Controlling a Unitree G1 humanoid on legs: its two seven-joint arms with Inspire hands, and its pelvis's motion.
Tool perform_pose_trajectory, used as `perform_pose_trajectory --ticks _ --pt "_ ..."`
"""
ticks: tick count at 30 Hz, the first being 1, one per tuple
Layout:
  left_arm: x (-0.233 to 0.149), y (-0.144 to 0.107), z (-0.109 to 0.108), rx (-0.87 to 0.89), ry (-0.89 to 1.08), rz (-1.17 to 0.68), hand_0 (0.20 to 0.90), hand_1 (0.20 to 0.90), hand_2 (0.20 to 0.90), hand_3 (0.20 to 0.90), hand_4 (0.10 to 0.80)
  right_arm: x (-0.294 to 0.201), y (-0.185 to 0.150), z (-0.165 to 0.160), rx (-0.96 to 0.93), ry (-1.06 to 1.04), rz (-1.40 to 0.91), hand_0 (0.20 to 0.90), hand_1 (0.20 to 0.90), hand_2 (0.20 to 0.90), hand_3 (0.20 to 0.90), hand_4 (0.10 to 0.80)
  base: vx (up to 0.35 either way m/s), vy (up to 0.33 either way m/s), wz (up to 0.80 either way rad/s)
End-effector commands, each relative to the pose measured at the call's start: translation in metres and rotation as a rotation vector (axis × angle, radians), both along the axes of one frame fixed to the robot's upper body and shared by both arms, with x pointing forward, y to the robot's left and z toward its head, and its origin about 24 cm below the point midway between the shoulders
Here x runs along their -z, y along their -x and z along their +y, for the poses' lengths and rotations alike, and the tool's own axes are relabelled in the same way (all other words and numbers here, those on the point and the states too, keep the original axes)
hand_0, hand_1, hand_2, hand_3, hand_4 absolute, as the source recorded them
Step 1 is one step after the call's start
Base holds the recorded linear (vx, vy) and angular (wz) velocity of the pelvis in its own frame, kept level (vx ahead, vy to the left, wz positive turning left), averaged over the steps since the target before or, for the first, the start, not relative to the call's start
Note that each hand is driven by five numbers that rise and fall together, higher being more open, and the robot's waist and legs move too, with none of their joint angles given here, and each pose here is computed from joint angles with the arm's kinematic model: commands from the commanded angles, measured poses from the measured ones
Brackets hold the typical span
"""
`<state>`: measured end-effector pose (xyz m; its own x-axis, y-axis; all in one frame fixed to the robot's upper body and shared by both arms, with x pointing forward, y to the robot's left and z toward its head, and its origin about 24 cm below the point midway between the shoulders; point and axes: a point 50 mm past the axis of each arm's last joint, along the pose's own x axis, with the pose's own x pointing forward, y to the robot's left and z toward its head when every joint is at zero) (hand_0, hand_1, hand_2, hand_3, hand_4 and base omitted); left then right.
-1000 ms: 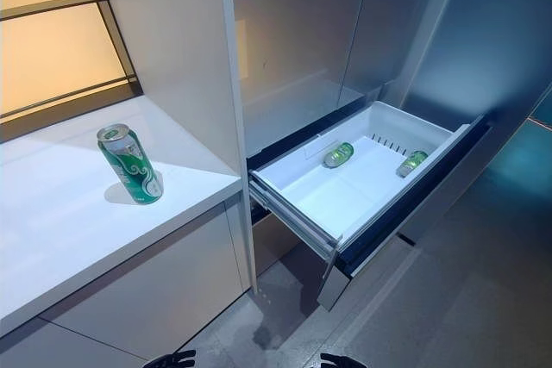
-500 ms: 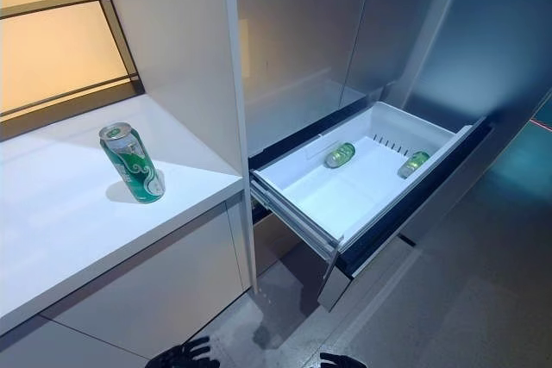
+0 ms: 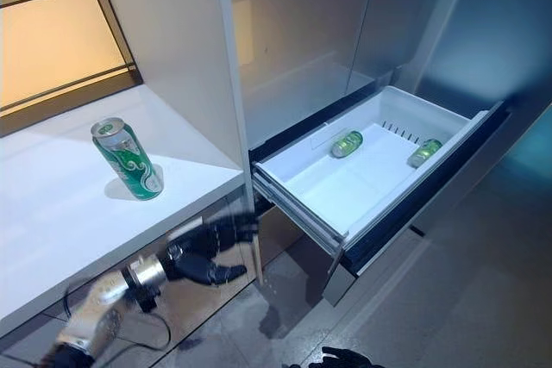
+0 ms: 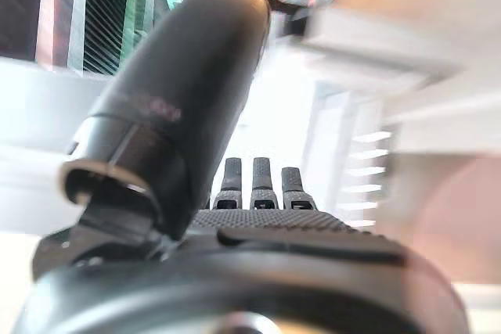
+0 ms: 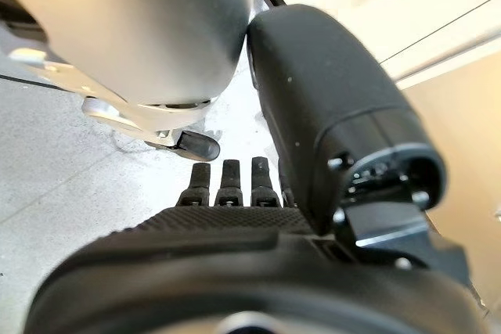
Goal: Put drinks into fridge and close the fridge
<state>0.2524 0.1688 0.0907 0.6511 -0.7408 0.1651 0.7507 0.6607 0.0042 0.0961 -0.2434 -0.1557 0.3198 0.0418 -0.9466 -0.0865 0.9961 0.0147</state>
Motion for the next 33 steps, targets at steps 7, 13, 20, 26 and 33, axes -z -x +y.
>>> perform_pose_trajectory --ticks 7,13,20,26,33 --pt "-0.137 -0.006 0.026 -0.238 0.312 -0.591 0.9 0.9 0.9 0.9 0.8 0.008 0.019 0.014 -0.088 0.004 0.049 0.9 0.9 0.9 0.9 0.8 0.022 -0.007 0.0" --pt "-0.167 -0.009 0.059 -0.478 0.391 -0.684 0.9 0.9 0.9 0.9 0.8 0.01 0.025 0.018 -0.123 0.004 0.072 0.9 0.9 0.9 0.9 0.8 0.022 0.005 0.0" --pt "-0.174 -0.021 0.095 -0.77 0.338 -0.667 0.9 0.9 0.9 0.9 0.8 0.011 0.023 0.021 -0.153 0.004 0.084 0.9 0.9 0.9 0.9 0.8 0.015 0.009 0.0" --pt "-0.177 -0.029 0.13 -0.977 0.243 -0.631 0.9 0.9 0.9 0.9 0.8 0.01 0.022 0.019 -0.158 0.007 0.095 0.9 0.9 0.9 0.9 0.8 0.0 0.0 0.0" --pt "-0.167 -0.036 0.154 -1.052 0.217 -0.497 0.9 0.9 0.9 0.9 0.8 0.009 0.02 0.017 -0.15 0.009 0.095 0.9 0.9 0.9 0.9 0.8 0.0 0.0 0.0"
